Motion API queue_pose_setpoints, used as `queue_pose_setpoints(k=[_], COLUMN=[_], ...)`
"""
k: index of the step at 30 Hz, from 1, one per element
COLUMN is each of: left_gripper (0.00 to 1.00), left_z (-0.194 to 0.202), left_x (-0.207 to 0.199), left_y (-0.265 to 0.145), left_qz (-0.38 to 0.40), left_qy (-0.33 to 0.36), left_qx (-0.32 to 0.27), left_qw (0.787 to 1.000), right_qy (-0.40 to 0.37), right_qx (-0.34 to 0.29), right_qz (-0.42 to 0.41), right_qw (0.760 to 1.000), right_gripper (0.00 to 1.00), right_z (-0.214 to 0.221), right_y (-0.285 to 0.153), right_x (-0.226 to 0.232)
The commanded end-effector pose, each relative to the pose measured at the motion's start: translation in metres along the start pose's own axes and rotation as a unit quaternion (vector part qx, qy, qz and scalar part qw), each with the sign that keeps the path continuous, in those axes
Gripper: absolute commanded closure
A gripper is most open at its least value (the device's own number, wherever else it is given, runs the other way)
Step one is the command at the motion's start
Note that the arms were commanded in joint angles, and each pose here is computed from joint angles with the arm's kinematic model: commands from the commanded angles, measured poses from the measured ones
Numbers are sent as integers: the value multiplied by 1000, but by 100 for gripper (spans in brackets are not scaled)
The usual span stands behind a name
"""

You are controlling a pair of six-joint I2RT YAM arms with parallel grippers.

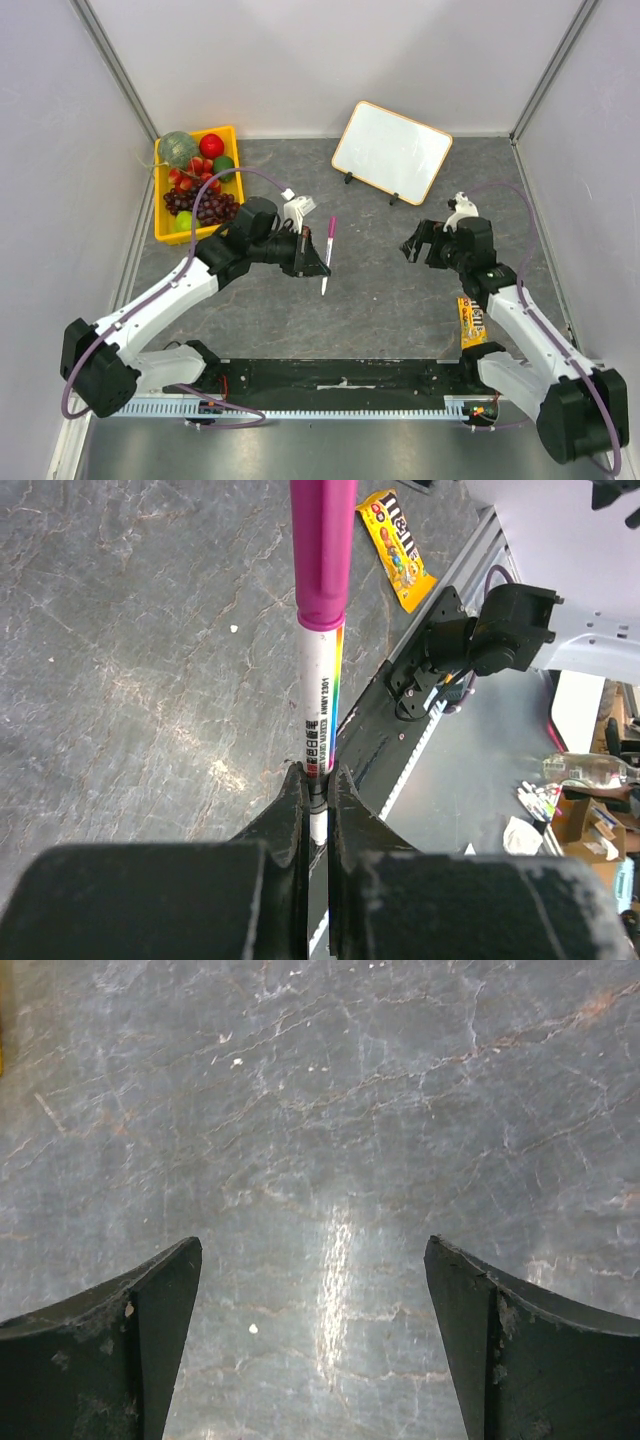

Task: Write a sentence on the whiteboard
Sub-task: Move the whiteboard to the corner of the board.

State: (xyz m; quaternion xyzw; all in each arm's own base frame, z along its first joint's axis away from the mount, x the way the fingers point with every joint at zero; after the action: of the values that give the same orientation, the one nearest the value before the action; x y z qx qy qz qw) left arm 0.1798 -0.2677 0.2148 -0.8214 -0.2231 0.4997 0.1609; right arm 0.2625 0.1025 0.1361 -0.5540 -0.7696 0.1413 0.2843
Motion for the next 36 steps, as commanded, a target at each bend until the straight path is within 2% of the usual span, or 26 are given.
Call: queue_pose_setpoints(k=[1, 9, 15, 20, 23, 25, 30, 36], left_gripper=[98, 98, 98, 98, 98, 98, 98, 98], left_z=[-9, -14, -11, -13, -16, -16, -21, -17], left_x=[-12, -5, 16, 22, 30, 32, 36, 37], left_y=[-17, -31, -38, -50, -57, -60, -66, -59], left_qz=[0, -43, -72, -82, -105, -107, -117, -106], left_qy=[60, 112, 113, 108, 104, 99, 93, 85], left_qx=[-25, -40, -50, -82, -103, -108, -125, -109], left_qw=[998, 992, 990, 987, 984, 983, 981, 985], right_qy=[-14, -101, -79, -68, -37, -18, 19, 18], right_qx=[-12, 54, 46, 52, 55, 67, 83, 73], right_qz=[49, 125, 176, 198, 220, 222, 256, 297], right_qw=[999, 985, 980, 976, 973, 972, 963, 952], right_gripper=[2, 2, 2, 2, 8, 8, 18, 23], right_z=[-20, -19, -25, -24, -25, -21, -6, -8], right_y=[22, 94, 138, 173, 190, 201, 211, 208], right_x=[-3, 34, 27, 24, 20, 19, 3, -13])
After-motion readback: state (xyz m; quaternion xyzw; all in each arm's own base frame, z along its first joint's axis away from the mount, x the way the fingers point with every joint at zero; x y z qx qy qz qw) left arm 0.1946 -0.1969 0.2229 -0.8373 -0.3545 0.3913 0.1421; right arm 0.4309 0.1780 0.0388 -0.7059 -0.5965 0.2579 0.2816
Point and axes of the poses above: each gripper's point midway between its finger pads, its own y axis out along the fingers, its own x axis along the line the jaws close on, z = x × y, the point moved 2 cm from there along -y, back along the fingers, and after that the axes turned 11 degrees about -y, right-handed, at the moved point
